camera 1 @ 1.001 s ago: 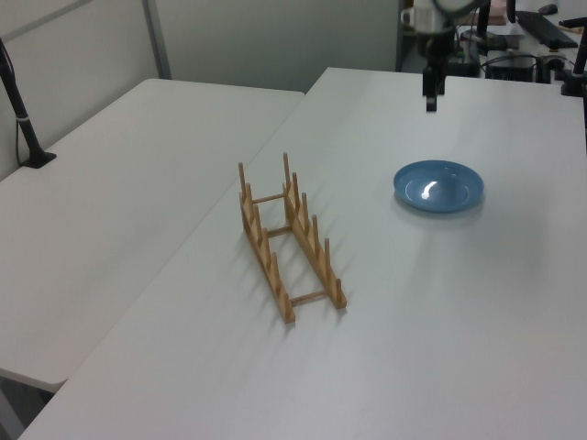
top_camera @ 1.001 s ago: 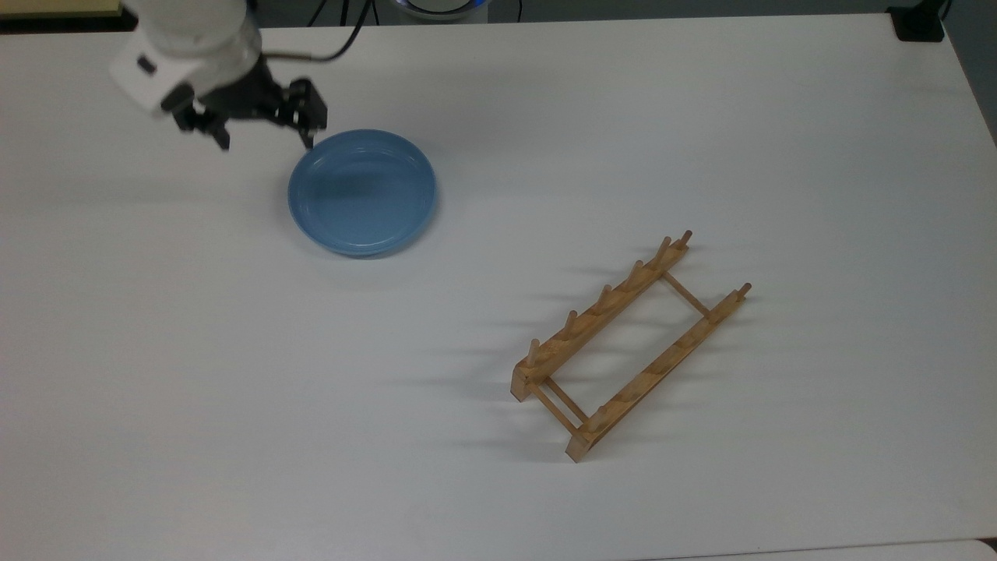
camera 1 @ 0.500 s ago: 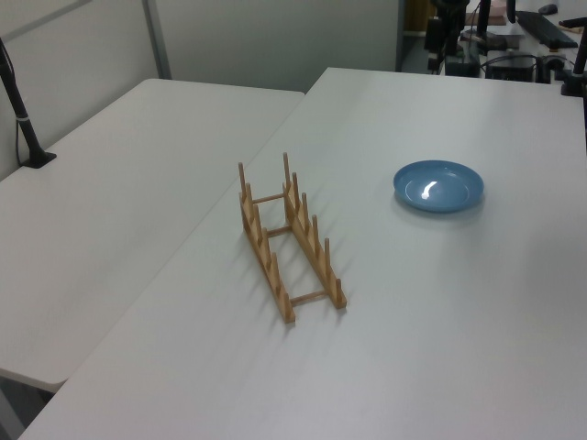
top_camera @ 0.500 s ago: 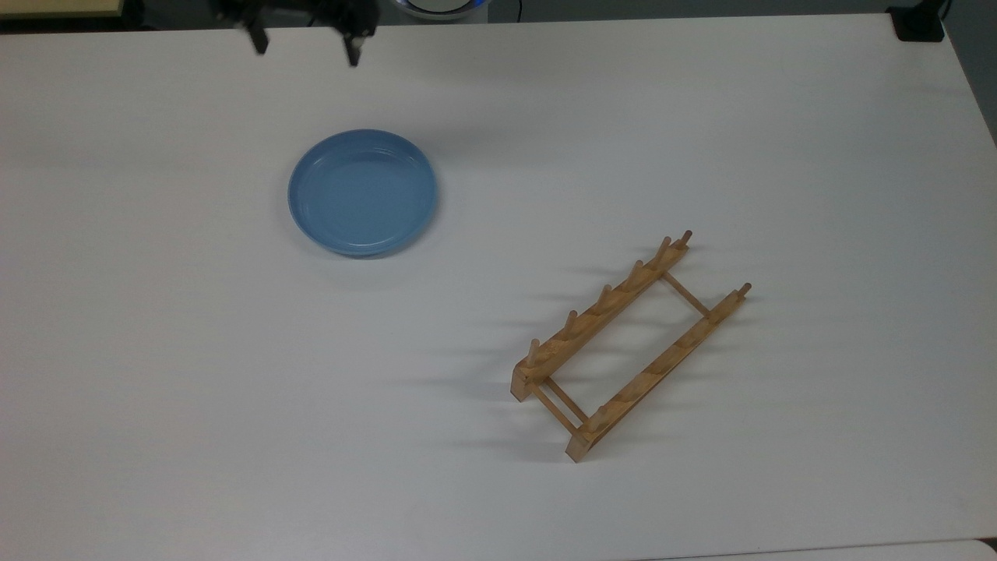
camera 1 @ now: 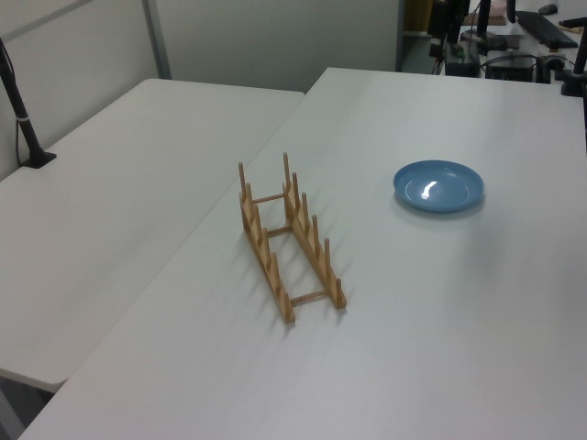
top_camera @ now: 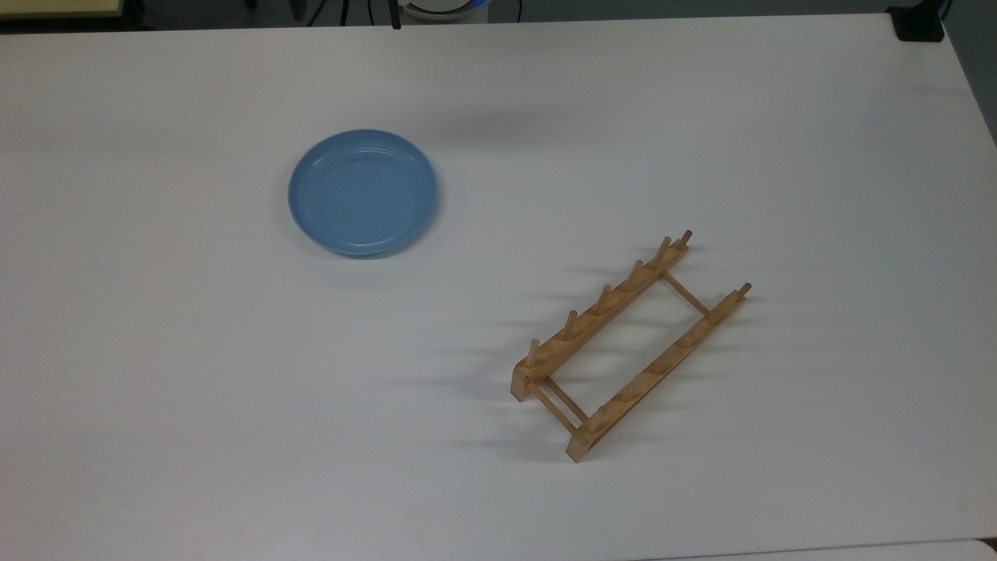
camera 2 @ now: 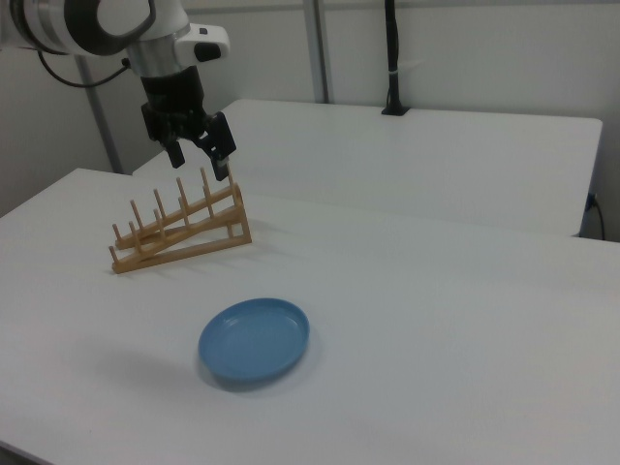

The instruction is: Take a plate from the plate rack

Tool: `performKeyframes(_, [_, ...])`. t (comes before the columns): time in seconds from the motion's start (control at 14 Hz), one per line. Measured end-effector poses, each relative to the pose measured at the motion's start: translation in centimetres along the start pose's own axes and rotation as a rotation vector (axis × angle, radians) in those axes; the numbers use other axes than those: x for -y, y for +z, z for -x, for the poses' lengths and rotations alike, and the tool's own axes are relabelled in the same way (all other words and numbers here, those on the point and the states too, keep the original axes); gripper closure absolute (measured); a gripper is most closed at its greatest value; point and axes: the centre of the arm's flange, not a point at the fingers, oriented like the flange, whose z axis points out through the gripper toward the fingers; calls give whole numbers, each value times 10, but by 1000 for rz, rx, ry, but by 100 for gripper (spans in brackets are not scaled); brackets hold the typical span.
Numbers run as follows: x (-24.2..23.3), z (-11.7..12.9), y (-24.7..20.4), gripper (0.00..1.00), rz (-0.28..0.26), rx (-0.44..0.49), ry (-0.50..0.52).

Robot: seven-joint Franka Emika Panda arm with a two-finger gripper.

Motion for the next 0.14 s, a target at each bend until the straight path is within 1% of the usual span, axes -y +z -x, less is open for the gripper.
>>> performKeyframes(0.14, [-1,0,1,0,0,2,-65])
